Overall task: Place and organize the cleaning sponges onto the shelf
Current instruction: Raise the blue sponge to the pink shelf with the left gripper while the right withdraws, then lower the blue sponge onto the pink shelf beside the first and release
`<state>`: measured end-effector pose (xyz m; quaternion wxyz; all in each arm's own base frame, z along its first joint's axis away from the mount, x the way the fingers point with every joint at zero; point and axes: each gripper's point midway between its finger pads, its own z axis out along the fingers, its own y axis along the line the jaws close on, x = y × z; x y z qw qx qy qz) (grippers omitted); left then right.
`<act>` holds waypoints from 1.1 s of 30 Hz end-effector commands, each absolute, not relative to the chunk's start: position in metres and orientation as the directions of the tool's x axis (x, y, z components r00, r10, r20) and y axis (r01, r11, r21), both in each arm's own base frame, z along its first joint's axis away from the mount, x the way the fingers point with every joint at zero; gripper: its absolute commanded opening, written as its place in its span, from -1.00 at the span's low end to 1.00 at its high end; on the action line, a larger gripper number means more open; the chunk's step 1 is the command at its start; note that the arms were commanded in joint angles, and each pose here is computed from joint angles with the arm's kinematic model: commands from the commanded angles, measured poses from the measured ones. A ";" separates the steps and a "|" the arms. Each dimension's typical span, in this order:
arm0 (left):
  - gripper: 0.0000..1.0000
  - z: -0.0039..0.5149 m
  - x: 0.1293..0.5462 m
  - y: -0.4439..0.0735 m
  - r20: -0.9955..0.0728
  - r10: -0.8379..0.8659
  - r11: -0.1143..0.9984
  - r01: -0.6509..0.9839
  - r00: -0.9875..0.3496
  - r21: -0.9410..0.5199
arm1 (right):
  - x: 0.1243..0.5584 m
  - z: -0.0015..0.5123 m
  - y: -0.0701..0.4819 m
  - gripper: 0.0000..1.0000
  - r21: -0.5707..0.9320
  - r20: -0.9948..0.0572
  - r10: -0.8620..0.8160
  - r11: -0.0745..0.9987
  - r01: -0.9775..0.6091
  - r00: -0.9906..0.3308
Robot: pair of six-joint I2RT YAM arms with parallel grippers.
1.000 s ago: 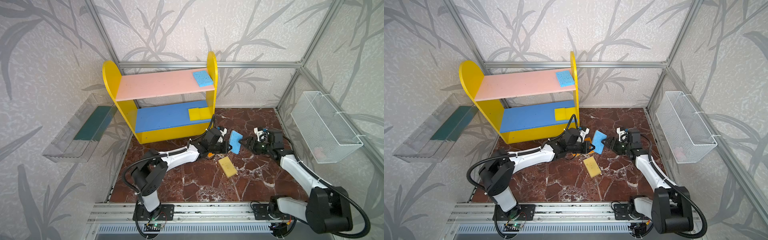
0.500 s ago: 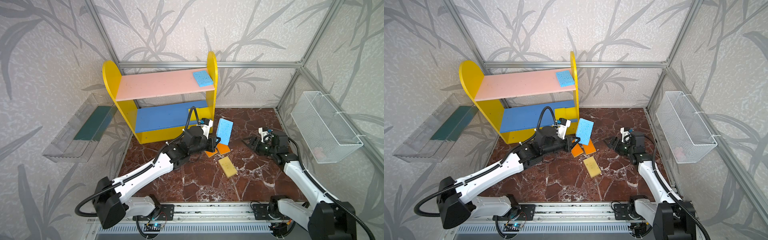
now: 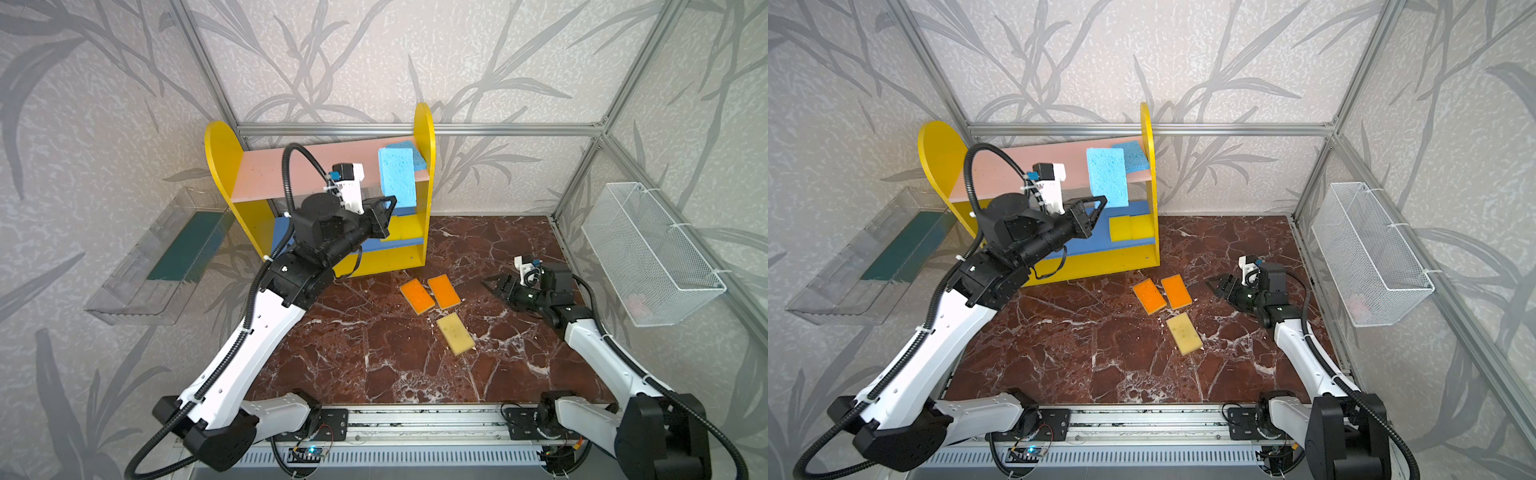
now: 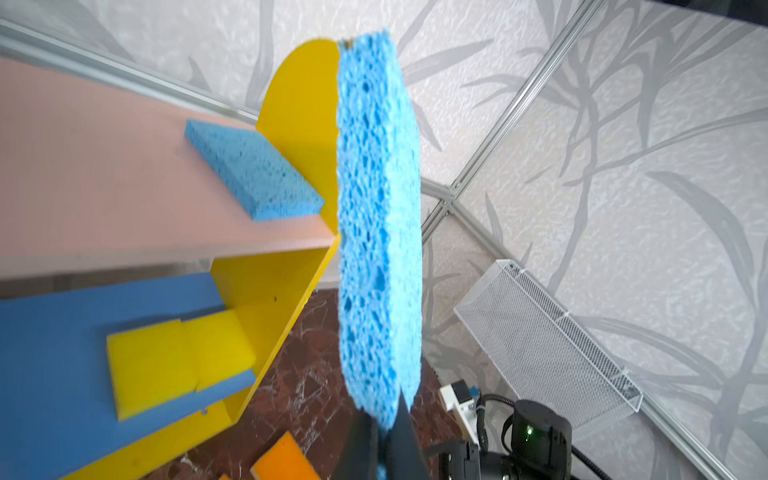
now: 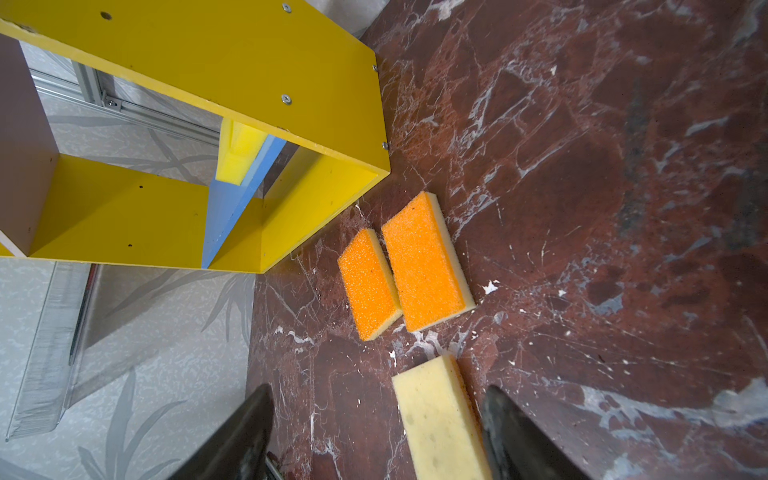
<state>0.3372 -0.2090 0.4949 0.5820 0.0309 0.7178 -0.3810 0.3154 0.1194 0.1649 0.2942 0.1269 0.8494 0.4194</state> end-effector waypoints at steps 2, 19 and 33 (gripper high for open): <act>-1.00 0.506 0.360 -0.201 -0.863 -0.373 0.728 0.470 -0.340 -0.499 | 0.320 0.167 0.120 0.55 0.785 -0.414 0.450 0.616 -0.060 -0.792; -1.00 0.494 0.462 -0.151 -0.695 -0.548 0.615 0.339 -0.465 -0.712 | 0.321 0.155 0.119 0.55 0.782 -0.406 0.450 0.622 -0.047 -0.795; -1.00 0.475 0.479 -0.150 -0.651 -0.568 0.618 0.261 -0.504 -0.741 | 0.322 0.149 0.118 0.55 0.778 -0.399 0.451 0.627 -0.035 -0.798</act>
